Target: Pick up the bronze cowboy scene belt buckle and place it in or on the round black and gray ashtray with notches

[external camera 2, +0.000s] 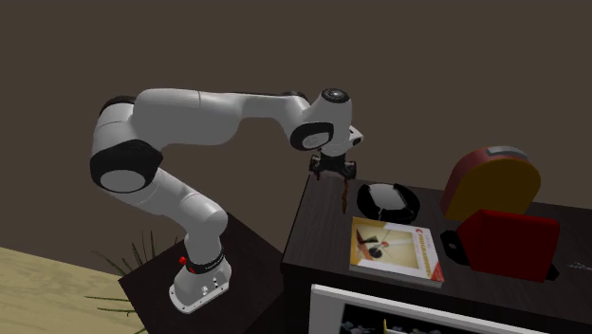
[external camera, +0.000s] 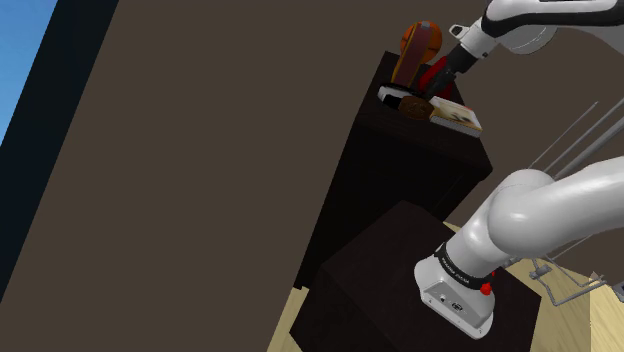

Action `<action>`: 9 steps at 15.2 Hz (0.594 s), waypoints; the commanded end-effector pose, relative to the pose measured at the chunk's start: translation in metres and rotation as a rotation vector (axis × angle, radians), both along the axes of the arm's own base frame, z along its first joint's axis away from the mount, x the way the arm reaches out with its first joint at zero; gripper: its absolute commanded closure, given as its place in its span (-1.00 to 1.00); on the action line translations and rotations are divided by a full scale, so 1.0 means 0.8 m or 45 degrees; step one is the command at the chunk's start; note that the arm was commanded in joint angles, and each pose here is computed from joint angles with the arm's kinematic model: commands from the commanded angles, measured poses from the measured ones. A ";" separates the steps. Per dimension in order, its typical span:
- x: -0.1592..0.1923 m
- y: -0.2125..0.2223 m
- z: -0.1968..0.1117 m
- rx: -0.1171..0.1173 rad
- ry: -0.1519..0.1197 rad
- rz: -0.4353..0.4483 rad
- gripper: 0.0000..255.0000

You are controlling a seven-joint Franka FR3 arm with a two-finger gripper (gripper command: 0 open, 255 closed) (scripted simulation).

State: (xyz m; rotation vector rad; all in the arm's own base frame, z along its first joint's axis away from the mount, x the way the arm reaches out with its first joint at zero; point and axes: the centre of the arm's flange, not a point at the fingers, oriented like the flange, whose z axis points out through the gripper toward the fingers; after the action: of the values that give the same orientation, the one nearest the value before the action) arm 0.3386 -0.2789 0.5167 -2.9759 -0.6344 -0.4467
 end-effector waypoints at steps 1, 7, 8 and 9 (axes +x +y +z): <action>0.007 -0.033 -0.012 0.011 -0.007 0.036 -1.00; 0.021 -0.062 -0.046 0.025 -0.014 0.068 -1.00; 0.023 -0.061 -0.052 0.025 -0.014 0.068 -1.00; 0.025 -0.060 -0.058 0.025 -0.014 0.068 -1.00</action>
State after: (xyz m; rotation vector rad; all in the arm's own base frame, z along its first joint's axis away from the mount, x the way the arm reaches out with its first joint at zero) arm 0.3576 -0.3278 0.4752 -2.9321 -0.7047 -0.4616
